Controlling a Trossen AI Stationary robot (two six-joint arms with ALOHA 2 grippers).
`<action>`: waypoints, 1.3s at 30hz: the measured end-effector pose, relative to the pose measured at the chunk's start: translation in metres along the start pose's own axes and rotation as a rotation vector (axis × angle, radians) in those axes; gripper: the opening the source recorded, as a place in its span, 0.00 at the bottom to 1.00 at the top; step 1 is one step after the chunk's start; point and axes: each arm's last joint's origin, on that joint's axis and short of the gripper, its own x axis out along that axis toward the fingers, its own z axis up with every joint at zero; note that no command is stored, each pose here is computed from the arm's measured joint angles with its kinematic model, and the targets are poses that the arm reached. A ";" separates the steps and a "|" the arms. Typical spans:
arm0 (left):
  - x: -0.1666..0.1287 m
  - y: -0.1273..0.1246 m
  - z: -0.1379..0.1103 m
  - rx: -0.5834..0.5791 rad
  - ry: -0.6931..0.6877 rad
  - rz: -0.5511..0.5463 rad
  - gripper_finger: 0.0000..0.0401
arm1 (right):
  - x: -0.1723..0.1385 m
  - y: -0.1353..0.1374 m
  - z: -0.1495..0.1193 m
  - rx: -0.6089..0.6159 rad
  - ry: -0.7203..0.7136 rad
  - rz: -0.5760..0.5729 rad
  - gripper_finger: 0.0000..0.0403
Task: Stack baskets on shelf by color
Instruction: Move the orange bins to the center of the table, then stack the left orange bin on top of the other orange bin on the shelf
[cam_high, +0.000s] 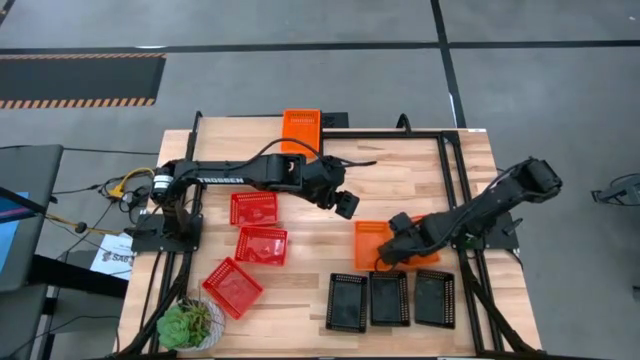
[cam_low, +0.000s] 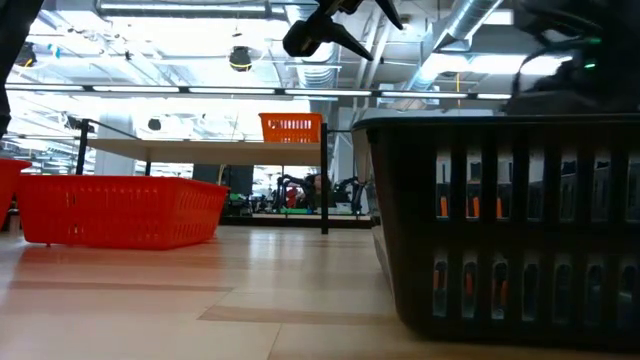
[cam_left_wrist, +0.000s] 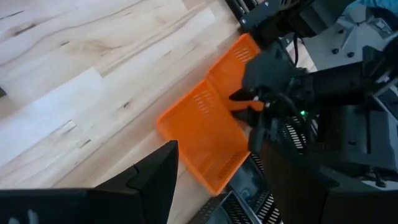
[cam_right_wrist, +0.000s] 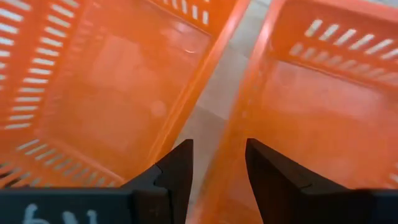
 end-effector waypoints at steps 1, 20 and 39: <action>-0.001 0.000 0.000 0.003 0.005 -0.005 0.54 | 0.001 0.004 0.003 -0.015 -0.007 0.035 0.42; -0.035 0.008 -0.006 0.060 0.014 0.112 0.54 | -0.067 -0.025 0.047 -0.016 -0.176 0.194 0.40; 0.026 0.002 -0.053 -0.028 0.089 0.296 0.54 | -0.059 -0.053 0.017 0.059 -0.090 -0.078 0.31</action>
